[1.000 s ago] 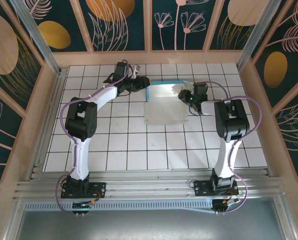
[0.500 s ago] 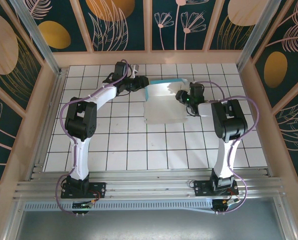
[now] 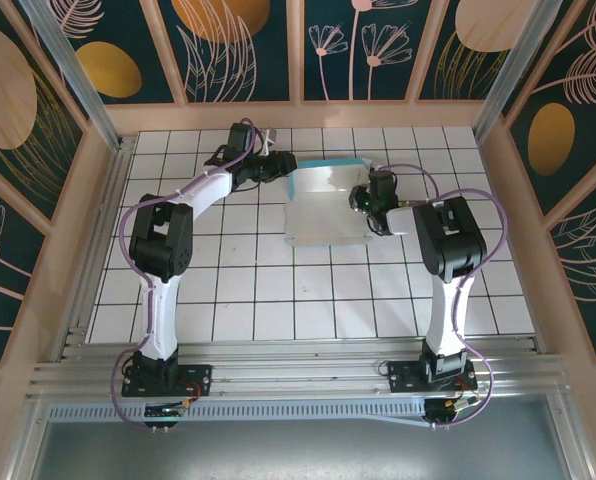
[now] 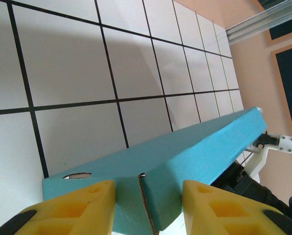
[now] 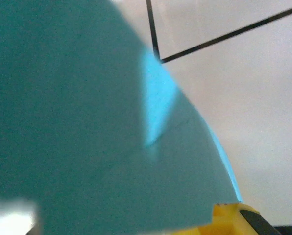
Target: Fold the paper box
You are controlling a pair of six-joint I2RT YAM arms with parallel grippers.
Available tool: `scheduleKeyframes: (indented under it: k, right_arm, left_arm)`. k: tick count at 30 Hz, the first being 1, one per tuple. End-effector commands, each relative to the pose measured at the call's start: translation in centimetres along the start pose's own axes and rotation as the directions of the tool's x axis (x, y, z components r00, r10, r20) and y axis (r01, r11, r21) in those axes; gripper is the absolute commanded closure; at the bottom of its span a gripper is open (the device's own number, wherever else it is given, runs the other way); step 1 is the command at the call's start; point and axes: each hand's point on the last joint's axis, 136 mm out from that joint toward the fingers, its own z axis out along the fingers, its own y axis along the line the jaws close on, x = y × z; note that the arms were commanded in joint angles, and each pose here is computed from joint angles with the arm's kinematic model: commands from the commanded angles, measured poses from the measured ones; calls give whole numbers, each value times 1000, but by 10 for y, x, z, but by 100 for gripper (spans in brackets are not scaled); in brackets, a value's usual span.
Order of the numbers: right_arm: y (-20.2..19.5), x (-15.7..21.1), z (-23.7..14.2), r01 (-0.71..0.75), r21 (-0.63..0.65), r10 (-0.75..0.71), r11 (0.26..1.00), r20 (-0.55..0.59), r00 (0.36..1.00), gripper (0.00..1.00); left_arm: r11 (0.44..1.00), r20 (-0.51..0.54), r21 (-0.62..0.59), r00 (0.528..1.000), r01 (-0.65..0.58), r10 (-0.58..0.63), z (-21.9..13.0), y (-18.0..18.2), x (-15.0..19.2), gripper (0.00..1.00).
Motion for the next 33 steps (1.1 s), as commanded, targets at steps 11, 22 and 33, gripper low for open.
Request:
scheduleKeyframes:
  k: [11,22,33]
  right_arm:
    - [29,29,12,189,25,-188,982,-49,981,77]
    - [42,-17,-53,30,-94,-28,995,16,999,59]
    - [26,-62,-146,44,-181,-35,982,56,998,39]
  left_arm:
    - [999,-46,35,999,10,-8,6,-12,11,60]
    - [1000,-46,12,999,7,-7,6,-6,14,60]
    - [1000,-45,10,999,-1,1,4,-6,15,60]
